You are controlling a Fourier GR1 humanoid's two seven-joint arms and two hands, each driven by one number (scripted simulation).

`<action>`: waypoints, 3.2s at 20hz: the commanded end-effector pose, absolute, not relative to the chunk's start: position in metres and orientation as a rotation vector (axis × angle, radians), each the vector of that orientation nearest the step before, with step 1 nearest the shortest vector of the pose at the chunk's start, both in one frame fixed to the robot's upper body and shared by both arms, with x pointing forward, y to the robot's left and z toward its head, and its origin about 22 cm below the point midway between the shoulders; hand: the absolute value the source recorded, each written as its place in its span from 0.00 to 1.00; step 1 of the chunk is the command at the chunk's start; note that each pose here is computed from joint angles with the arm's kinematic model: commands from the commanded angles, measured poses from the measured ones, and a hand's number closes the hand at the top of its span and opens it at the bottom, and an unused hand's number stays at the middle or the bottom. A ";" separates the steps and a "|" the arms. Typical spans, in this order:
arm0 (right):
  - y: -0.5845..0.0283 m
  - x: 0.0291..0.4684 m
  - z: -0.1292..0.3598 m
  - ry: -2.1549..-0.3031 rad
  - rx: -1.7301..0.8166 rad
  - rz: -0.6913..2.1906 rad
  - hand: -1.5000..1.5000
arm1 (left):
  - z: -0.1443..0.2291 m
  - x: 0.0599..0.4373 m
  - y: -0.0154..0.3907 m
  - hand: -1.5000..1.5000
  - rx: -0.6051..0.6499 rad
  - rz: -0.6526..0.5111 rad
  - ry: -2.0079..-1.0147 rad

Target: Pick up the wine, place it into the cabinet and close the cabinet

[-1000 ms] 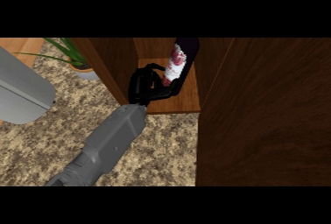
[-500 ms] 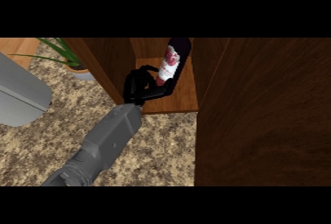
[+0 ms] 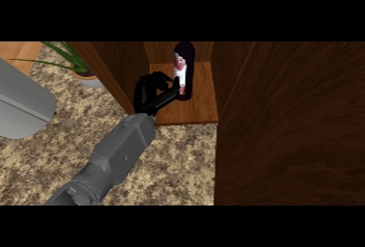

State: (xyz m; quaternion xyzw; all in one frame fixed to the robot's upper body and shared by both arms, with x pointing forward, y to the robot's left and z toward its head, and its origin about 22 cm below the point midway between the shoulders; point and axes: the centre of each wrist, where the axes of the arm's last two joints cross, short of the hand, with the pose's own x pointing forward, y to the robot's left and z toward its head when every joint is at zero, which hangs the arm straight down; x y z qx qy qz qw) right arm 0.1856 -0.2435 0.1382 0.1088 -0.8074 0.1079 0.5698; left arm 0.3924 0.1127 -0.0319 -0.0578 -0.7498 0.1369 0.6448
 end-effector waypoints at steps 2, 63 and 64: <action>-0.240 0.187 0.141 -1.902 0.238 0.260 0.00 | -0.036 0.391 0.118 0.00 -0.089 0.351 -1.784; -0.171 0.118 0.176 -1.662 0.614 0.743 1.00 | 0.082 0.117 0.271 0.00 -0.198 0.249 -1.922; -0.170 0.118 0.190 -1.684 0.588 0.736 1.00 | 0.084 0.125 0.283 0.00 -0.196 0.254 -1.935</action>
